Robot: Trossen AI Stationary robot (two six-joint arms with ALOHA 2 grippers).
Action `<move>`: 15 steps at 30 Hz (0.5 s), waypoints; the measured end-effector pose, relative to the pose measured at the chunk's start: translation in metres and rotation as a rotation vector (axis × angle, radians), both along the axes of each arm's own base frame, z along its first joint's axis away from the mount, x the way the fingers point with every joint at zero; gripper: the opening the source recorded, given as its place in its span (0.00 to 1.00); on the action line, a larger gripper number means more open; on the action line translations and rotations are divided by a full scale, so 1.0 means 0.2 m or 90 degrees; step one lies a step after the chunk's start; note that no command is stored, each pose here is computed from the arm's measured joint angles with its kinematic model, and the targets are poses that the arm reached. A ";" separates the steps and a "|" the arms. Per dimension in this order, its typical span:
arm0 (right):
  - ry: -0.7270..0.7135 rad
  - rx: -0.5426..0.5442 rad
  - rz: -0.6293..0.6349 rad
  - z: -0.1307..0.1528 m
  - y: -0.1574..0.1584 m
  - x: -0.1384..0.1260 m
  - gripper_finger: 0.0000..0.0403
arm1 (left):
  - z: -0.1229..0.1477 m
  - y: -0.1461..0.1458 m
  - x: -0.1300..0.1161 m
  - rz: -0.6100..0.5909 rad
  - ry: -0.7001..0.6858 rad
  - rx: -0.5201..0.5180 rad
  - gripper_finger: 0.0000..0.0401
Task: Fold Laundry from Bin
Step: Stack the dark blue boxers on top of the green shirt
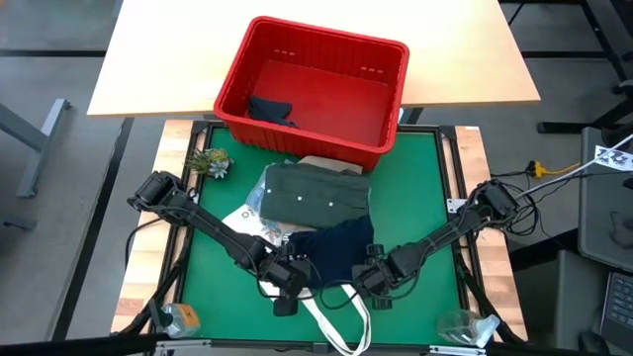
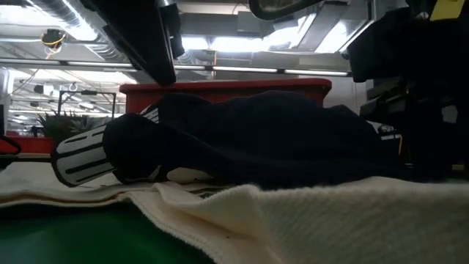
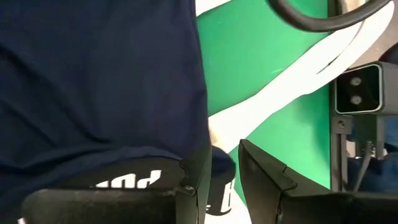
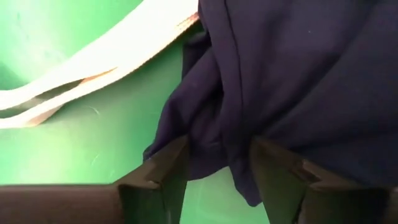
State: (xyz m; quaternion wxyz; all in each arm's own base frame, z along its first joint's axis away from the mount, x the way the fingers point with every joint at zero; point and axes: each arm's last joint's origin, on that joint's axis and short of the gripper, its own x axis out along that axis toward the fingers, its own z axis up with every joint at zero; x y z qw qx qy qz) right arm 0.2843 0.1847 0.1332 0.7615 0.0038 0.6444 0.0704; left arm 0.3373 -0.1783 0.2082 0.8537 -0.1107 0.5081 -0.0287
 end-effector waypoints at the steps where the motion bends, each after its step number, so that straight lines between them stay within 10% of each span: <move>1: 0.001 0.002 0.001 0.00 0.00 0.00 0.40 | 0.00 -0.01 0.00 -0.002 -0.003 -0.001 0.19; 11: 0.003 0.022 0.016 -0.01 0.01 0.01 0.04 | 0.00 -0.07 -0.03 -0.021 -0.008 0.004 0.27; 15: 0.004 0.023 0.016 -0.01 0.01 0.01 0.05 | -0.01 -0.07 -0.03 -0.020 -0.001 0.007 0.37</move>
